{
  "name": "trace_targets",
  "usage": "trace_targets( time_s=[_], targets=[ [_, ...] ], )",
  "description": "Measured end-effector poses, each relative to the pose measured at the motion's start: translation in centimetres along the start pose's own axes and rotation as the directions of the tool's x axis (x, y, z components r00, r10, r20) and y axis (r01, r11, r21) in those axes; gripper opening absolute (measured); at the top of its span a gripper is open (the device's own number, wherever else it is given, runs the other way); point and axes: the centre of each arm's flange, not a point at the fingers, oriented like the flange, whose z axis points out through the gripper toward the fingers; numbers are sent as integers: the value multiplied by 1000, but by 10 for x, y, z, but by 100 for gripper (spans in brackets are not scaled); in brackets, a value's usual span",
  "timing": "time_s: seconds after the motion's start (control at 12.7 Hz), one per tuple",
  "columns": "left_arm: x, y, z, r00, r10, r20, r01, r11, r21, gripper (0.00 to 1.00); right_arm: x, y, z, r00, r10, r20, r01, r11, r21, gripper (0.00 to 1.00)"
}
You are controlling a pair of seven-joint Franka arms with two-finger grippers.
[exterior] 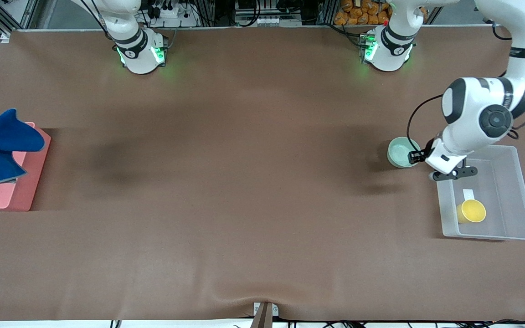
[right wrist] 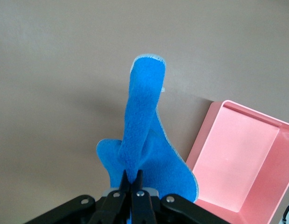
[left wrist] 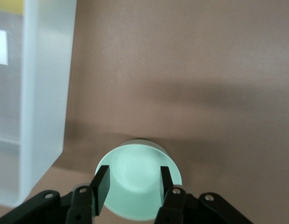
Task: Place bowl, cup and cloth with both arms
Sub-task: 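Grasp the green bowl rim with the left gripper while the right carries the cloth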
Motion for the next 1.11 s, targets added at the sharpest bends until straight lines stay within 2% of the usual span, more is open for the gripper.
trace_targets(
  time_s=[0.24, 0.55, 0.79, 0.95, 1.03, 1.11],
  targets=[
    [-21, -10, 27, 1000, 4, 20, -4, 1000, 15, 52, 7, 23, 30, 994, -103, 38, 104, 994, -34, 2],
    [-26, -28, 33, 1000, 0, 26, -1, 999, 39, 52, 20, 62, 70, 980, -187, 67, 188, 982, -12, 2],
    [-31, -43, 48, 1000, -22, -4, 23, 999, 29, 52, 25, 79, 85, 974, -213, 71, 214, 977, -6, 2],
    [-39, -43, 69, 1000, -22, -17, 22, 1000, 21, 51, 11, 98, 87, 972, -224, 68, 225, 974, -11, 2],
    [-41, -43, 77, 1000, -20, -19, 21, 1000, 18, 46, -6, 118, 85, 970, -237, 60, 239, 971, -25, 2],
    [-41, -42, 84, 1000, -19, -20, 19, 1000, 16, 34, -25, 143, 81, 966, -255, 41, 257, 964, -62, 2]
  ],
)
